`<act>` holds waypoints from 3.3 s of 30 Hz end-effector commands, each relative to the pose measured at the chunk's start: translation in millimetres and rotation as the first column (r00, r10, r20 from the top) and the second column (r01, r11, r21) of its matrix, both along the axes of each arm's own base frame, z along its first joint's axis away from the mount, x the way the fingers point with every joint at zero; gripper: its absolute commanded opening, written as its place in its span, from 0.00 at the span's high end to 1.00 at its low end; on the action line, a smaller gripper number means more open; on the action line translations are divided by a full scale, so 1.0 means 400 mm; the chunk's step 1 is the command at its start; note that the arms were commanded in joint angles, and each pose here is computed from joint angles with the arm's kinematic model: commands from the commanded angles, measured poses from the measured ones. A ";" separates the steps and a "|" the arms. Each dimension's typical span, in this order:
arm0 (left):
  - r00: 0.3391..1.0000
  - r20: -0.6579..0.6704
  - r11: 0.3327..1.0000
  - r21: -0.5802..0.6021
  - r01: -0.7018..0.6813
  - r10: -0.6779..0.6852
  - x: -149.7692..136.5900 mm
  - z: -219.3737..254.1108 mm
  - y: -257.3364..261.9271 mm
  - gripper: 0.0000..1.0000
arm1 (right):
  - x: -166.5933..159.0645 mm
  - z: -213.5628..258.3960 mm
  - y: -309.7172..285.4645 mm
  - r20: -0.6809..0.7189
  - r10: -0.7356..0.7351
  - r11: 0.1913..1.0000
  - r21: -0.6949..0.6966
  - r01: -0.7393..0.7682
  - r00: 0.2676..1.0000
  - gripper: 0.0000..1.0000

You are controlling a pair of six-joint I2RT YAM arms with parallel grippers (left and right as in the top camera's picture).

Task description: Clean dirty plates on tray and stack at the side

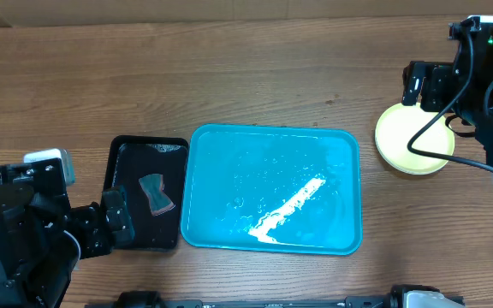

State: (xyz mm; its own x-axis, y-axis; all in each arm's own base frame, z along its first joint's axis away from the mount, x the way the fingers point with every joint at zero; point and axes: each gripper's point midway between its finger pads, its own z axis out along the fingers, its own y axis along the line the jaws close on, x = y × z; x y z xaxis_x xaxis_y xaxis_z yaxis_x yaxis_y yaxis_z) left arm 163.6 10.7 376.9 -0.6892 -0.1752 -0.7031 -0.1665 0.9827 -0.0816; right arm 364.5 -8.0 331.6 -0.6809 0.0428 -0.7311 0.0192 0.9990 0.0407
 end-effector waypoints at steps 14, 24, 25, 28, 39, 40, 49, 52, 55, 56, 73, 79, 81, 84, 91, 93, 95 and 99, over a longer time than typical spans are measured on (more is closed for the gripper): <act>1.000 0.005 1.000 0.008 0.020 -0.020 -0.001 0.006 -0.004 0.00 | 0.000 0.024 0.001 0.026 0.005 1.000 -0.010 -0.005 1.000 0.00; 1.000 0.031 0.999 0.037 0.002 -0.003 0.010 0.018 0.010 0.00 | 0.000 0.024 0.001 0.026 0.005 1.000 -0.010 -0.005 1.000 0.00; 0.998 0.068 0.999 0.046 0.011 -0.014 0.025 0.035 0.009 0.00 | 0.000 0.024 0.001 0.026 0.005 1.000 -0.010 -0.005 1.000 0.00; 0.978 0.209 0.999 0.052 0.014 -0.025 0.087 0.098 0.006 0.00 | 0.000 0.024 0.001 0.026 0.005 1.000 -0.010 -0.005 1.000 0.00; 0.531 0.836 0.990 0.127 0.056 -0.137 0.116 0.271 -0.035 0.01 | 0.000 0.024 0.001 0.026 0.005 1.000 -0.010 -0.005 1.000 0.00; 0.501 0.854 0.990 0.130 0.050 -0.138 0.110 0.257 -0.034 0.00 | 0.000 0.024 0.001 0.026 0.005 1.000 -0.010 -0.005 1.000 0.00; 0.355 0.927 0.993 0.111 0.037 -0.117 0.078 0.032 -0.027 0.00 | 0.000 0.024 0.001 0.026 0.005 1.000 -0.010 -0.005 1.000 0.00; 0.333 0.936 0.994 0.106 0.032 -0.111 0.082 -0.021 -0.023 0.00 | 0.000 0.024 0.001 0.026 0.005 1.000 -0.010 -0.005 1.000 0.00; 0.328 0.938 0.994 0.108 0.027 -0.111 0.090 -0.067 -0.020 0.00 | 0.000 0.024 0.001 0.026 0.005 1.000 -0.010 -0.005 1.000 0.00; 0.327 0.939 0.994 0.108 0.025 -0.110 0.093 -0.080 -0.018 0.00 | 0.000 0.024 0.001 0.026 0.005 1.000 -0.010 -0.005 1.000 0.00; 0.437 0.896 0.997 0.067 0.043 -0.079 0.168 -0.284 -0.009 0.00 | 0.000 0.024 0.001 0.026 0.005 1.000 -0.010 -0.005 1.000 0.00; 0.482 0.873 0.997 0.061 0.040 -0.073 0.183 -0.335 -0.005 0.00 | 0.000 0.024 0.001 0.026 0.005 1.000 -0.010 -0.005 1.000 0.00; 0.512 0.856 0.997 0.061 0.040 -0.073 0.188 -0.355 -0.005 0.00 | 0.000 0.024 0.001 0.026 0.005 1.000 -0.010 -0.005 1.000 0.00; 0.590 0.805 0.998 0.047 0.048 -0.066 0.200 -0.412 -0.004 0.00 | 0.000 0.024 0.001 0.026 0.005 1.000 -0.010 -0.005 1.000 0.00; 0.728 0.684 0.998 0.018 0.053 -0.051 0.206 -0.525 -0.003 0.01 | 0.000 0.024 0.001 0.026 0.005 1.000 -0.010 -0.005 1.000 0.00; 0.754 0.655 0.999 0.011 0.054 -0.047 0.205 -0.549 -0.003 0.00 | 0.000 0.024 0.001 0.027 0.005 1.000 -0.010 -0.005 1.000 0.00; 0.753 0.657 0.998 0.012 0.054 -0.048 0.205 -0.548 -0.004 0.00 | 0.000 0.024 0.001 0.026 0.005 1.000 -0.010 -0.005 1.000 0.00; 0.753 0.657 0.999 0.012 0.052 -0.047 0.205 -0.548 -0.003 0.00 | 0.000 0.024 0.001 0.026 0.005 1.000 -0.010 -0.005 1.000 0.00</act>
